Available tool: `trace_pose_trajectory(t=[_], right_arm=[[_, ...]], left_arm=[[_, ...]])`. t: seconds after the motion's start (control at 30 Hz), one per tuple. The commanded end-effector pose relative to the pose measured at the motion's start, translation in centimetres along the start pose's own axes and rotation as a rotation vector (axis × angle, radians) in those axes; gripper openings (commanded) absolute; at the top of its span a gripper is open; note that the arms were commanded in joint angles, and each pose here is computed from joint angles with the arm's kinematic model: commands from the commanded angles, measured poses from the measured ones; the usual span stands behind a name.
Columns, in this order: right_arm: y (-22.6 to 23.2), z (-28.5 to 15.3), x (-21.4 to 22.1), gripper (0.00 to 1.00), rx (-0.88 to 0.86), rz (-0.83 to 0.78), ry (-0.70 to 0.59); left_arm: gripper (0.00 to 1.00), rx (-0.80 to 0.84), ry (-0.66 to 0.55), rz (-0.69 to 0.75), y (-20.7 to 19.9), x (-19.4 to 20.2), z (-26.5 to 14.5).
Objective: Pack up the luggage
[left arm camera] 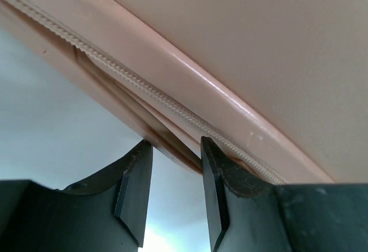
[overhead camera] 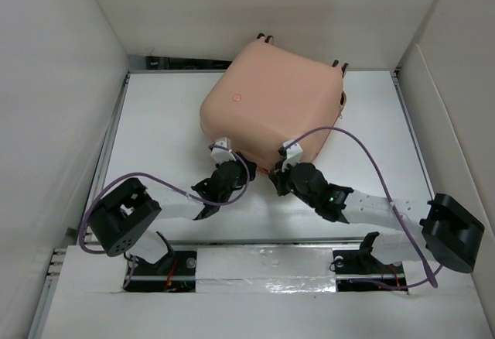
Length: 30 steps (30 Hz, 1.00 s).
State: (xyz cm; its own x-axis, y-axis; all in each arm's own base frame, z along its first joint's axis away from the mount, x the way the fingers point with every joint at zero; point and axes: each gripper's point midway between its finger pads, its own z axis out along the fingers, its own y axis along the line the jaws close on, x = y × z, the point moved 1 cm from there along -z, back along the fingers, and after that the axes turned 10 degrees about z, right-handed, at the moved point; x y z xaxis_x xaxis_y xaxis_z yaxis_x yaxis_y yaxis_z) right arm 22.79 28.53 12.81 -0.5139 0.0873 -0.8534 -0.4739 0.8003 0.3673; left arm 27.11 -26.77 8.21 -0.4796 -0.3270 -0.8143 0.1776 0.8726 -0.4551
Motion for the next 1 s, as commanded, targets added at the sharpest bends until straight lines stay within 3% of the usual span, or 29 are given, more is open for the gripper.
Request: trace_pose_trajectory(t=[0.0,0.07,0.1,0.13,0.17,0.2,0.23,0.33,0.47,0.5,0.57,0.6,0.63,0.67,0.73,0.77,0.8,0.87,0.93,0.97], right_arm=[[10.3,-0.4,-3.7,0.0,-0.382,0.03,-0.062],[9.7,-0.1,-3.4,0.0,-0.351,0.024,-0.056],[9.4,-0.2,-3.2,0.0,-0.342,0.022,-0.053],[8.8,-0.5,-2.4,0.0,-0.328,0.024,-0.037],[8.2,-1.2,-2.9,0.03,-0.321,0.037,-0.052],[7.8,-1.6,-2.3,0.13,-0.313,0.04,-0.035],[7.1,-2.5,-1.5,0.34,-0.308,0.045,-0.017],[6.1,-3.8,-0.7,0.69,-0.306,0.053,0.007],[4.6,-5.7,-1.3,0.8,-0.258,0.043,0.026],[3.3,-6.3,-2.3,0.79,-0.221,0.046,0.009],[1.8,-6.8,-4.4,0.66,-0.183,0.056,-0.054],[0.8,-7.0,-5.6,0.53,-0.147,0.071,-0.093],[-1.6,-7.5,-8.0,0.16,-0.077,0.12,-0.177],[-3.3,-7.7,-9.1,0.03,-0.024,0.15,-0.217],[-6.8,-7.8,-10.9,0.0,0.086,0.224,-0.281],[-10.1,-8.2,-12.0,0.0,0.181,0.265,-0.326],[-11.4,-8.3,-12.5,0.0,0.211,0.287,-0.347],[-14.3,-8.4,-12.8,0.0,0.281,0.328,-0.365],[-17.8,-9.1,-13.5,0.0,0.362,0.364,-0.409],[-18.9,-9.1,-13.4,0.0,0.393,0.38,-0.408]], left_arm=[[0.0,0.501,-0.04,0.038,-10.3,-3.5,-2.8],[0.0,0.527,0.006,0.107,-10.1,-2.7,-3.2],[0.05,0.51,0.018,0.124,-9.8,-2.5,-3.2],[0.16,0.495,0.028,0.136,-9.2,-2.3,-3.4],[0.46,0.445,-0.017,0.126,-8.3,-3.4,-3.7],[0.59,0.406,-0.008,0.129,-6.8,-2.7,-4.1],[0.73,0.347,-0.031,0.122,-5.2,-3.5,-4.7],[0.8,0.207,-0.083,0.12,-2.4,-5.1,-5.7],[0.8,0.066,-0.184,0.076,1.1,-8.9,-9.0],[0.79,0.05,-0.224,0.053,1.3,-10.4,-9.6],[0.76,0.025,-0.34,-0.012,2.0,-14.3,-10.8],[0.74,0.015,-0.395,-0.041,1.8,-16.7,-11.2],[0.72,-0.004,-0.434,-0.067,2.0,-18.5,-11.2],[0.64,-0.064,-0.454,-0.076,3.6,-20.2,-9.7],[0.51,-0.033,-0.478,-0.113,3.1,-24.6,-8.5],[0.45,-0.11,-0.477,-0.169,6.5,-26.1,-5.9],[0.42,-0.09,-0.509,-0.209,6.4,-28.9,-5.6],[0.42,-0.139,-0.491,-0.252,9.0,-29.8,-2.3],[0.46,-0.195,-0.505,-0.266,11.3,-33.3,-0.6],[0.51,-0.239,-0.356,-0.263,13.6,-30.5,3.2]])
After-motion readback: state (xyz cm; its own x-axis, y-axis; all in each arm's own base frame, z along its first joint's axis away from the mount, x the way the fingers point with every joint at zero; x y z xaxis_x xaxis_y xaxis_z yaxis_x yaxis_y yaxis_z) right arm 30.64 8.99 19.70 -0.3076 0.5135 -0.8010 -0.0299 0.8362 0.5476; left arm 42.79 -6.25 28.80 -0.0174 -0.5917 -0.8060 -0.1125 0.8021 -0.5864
